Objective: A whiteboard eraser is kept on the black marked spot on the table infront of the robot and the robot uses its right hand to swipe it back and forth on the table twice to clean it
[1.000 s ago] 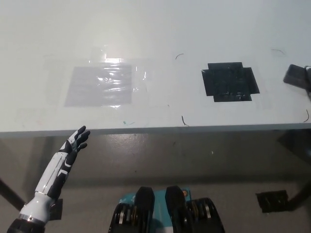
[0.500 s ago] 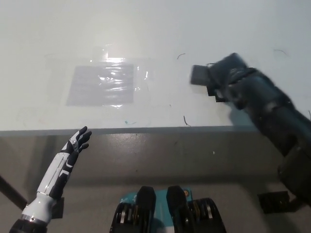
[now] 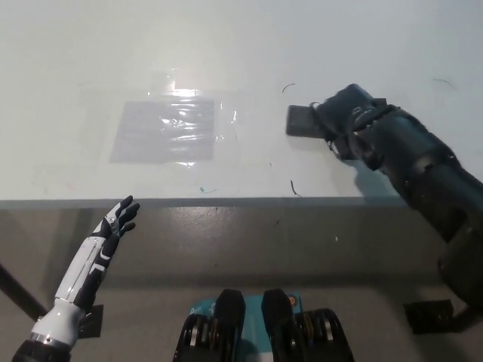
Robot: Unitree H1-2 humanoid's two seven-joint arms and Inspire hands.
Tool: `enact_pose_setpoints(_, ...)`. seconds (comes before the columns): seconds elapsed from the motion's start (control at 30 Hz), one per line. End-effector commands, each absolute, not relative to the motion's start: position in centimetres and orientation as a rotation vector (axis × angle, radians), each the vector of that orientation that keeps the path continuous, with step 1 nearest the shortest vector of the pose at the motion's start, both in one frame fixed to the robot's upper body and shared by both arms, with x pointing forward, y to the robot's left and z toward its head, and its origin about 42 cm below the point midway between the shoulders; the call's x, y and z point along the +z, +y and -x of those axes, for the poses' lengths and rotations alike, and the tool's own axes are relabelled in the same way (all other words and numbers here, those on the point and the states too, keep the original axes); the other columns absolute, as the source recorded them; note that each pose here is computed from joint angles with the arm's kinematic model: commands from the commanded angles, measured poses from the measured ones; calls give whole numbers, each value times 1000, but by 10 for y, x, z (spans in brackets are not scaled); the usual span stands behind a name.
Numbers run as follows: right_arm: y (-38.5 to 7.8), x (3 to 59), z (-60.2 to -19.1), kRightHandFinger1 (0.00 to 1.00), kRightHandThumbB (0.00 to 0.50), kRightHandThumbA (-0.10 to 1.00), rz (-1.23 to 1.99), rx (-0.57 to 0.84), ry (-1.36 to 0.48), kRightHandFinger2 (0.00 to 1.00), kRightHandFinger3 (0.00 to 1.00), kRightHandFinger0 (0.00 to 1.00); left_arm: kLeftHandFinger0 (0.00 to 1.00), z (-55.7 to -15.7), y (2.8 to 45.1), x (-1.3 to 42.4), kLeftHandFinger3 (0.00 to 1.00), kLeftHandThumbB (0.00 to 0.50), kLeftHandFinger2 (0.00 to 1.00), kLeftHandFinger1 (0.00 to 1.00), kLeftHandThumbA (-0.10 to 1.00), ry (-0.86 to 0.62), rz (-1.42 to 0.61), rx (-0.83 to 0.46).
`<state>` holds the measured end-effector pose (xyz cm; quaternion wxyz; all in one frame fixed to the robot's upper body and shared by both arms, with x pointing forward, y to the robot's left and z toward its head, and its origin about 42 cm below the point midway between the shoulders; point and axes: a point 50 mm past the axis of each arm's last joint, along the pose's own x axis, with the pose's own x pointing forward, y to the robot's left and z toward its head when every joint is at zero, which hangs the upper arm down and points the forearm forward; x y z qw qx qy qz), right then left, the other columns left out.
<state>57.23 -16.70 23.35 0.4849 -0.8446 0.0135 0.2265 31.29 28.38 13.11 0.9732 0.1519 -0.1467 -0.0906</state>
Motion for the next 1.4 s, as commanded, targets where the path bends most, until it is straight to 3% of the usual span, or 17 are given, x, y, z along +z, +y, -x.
enact_pose_setpoints(0.0, -228, 229, -572, 456, 255, -62, 2104, 528, 146, 705, 753, 228, 1000, -315, 290, 145, 1000, 410, 1000, 1000, 1000, -361, -303, -153)
enact_pose_setpoints(0.13, -252, 228, -570, 538, 244, -88, 2092, 513, 195, 743, 708, 349, 1000, -314, 291, 146, 1000, 409, 1000, 1000, 1000, -353, -303, -147)
enact_pose_setpoints(0.23, -262, 228, -569, 349, 237, -100, 2073, 514, 217, 581, 746, 177, 1000, -315, 293, 146, 1000, 403, 1000, 1000, 1000, -355, -306, -145)
enact_pose_setpoints(0.43, -255, 231, -570, 384, 206, -67, 2039, 543, 186, 556, 672, 213, 1000, -312, 293, 141, 1000, 376, 1000, 1000, 1000, -362, -325, -148)
enact_pose_setpoints(0.47, -250, 233, -570, 266, 204, -59, 2018, 551, 154, 433, 521, 96, 1000, -312, 293, 141, 1000, 377, 1000, 1000, 1000, -360, -324, -148)
enact_pose_setpoints(0.5, -246, 235, -571, 366, 212, -42, 1987, 557, 130, 516, 585, 197, 1000, -312, 293, 141, 1000, 384, 1000, 1000, 1000, -356, -315, -152)
enact_pose_setpoints(0.57, -237, 237, -571, 628, 237, 182, 1917, 564, 81, 773, 927, 497, 1000, -308, 292, 139, 1000, 390, 1000, 1000, 1000, -342, -307, -154)
enact_pose_setpoints(0.6, -228, 243, -572, 782, 329, 414, 1822, 564, 55, 906, 1000, 657, 1000, -308, 291, 139, 1000, 397, 1000, 1000, 1000, -336, -297, -149)
enact_pose_setpoints(0.63, -226, 244, -572, 852, 346, 554, 1796, 568, 54, 950, 1000, 762, 1000, -308, 291, 139, 1000, 398, 1000, 1000, 1000, -334, -295, -151)
enact_pose_setpoints(0.67, -215, 256, -573, 1000, 479, 755, 1646, 615, 52, 1000, 1000, 1000, 1000, -308, 291, 139, 1000, 403, 1000, 1000, 1000, -333, -293, -151)
enact_pose_setpoints(0.77, -198, 291, -571, 1000, 500, 787, 1355, 633, -34, 1000, 1000, 1000, 1000, -310, 290, 141, 1000, 414, 1000, 1000, 1000, -334, -294, -155)
enact_pose_setpoints(0.9, -191, 354, -552, 1000, 500, 979, 1003, 678, -214, 1000, 1000, 1000, 1000, -311, 292, 142, 1000, 413, 1000, 1000, 1000, -340, -304, -153)
enact_pose_setpoints(0.97, -198, 412, -530, 1000, 468, 954, 752, 705, -342, 1000, 1000, 1000, 1000, -310, 294, 142, 1000, 395, 1000, 1000, 1000, -350, -317, -153)
enact_pose_setpoints(1.07, -216, 465, -502, 1000, 500, 927, 519, 720, -463, 1000, 1000, 1000, 1000, -312, 295, 140, 1000, 408, 1000, 1000, 1000, -350, -327, -152)
enact_pose_setpoints(1.27, -264, 521, -460, 1000, 500, 956, 379, 660, -590, 1000, 1000, 1000, 1000, -310, 297, 138, 1000, 417, 1000, 1000, 1000, -348, -338, -145)
enact_pose_setpoints(1.3, -275, 532, -447, 1000, 500, 870, 375, 646, -621, 1000, 1000, 1000, 1000, -310, 296, 137, 1000, 423, 1000, 1000, 1000, -344, -333, -146)
enact_pose_setpoints(1.37, -294, 553, -420, 1000, 500, 865, 384, 604, -707, 1000, 1000, 1000, 1000, -309, 297, 136, 1000, 424, 1000, 1000, 1000, -340, -327, -147)
